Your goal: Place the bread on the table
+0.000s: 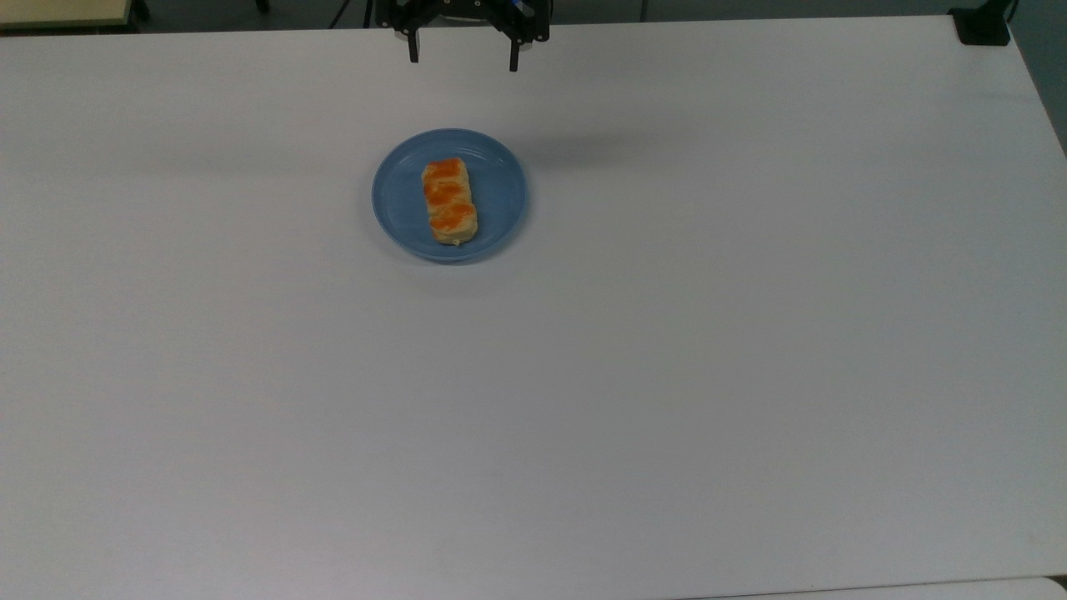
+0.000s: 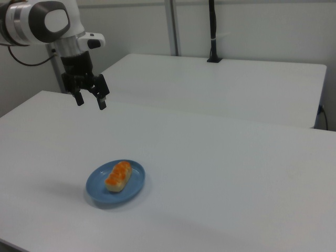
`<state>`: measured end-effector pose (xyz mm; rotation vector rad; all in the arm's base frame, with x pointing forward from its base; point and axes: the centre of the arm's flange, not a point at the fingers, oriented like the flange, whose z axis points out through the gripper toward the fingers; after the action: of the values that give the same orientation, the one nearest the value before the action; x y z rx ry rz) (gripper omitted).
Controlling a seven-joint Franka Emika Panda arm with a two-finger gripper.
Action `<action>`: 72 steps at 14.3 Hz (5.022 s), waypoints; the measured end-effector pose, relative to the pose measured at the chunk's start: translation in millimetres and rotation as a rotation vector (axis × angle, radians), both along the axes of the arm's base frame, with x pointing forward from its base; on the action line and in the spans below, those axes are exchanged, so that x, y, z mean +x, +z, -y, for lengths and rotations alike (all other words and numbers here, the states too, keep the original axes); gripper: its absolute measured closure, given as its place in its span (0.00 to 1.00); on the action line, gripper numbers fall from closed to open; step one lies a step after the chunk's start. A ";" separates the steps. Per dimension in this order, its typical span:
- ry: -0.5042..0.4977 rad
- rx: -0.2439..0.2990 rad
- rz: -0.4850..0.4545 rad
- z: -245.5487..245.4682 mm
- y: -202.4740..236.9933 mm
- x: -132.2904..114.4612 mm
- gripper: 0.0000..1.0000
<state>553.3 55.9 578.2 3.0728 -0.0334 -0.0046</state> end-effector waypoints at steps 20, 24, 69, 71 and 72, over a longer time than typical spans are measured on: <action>0.105 -0.039 -0.158 27.1 -217.9 17.2 0.00; 0.131 -0.071 -0.155 30.4 -239.6 15.2 0.00; 0.054 -0.031 0.006 29.6 16.4 33.7 0.00; 0.053 -0.021 -0.005 28.9 16.8 29.0 0.00; 0.052 -0.019 -0.007 28.9 16.4 27.8 0.00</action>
<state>581.1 27.0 594.7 3.0531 0.0471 -0.0115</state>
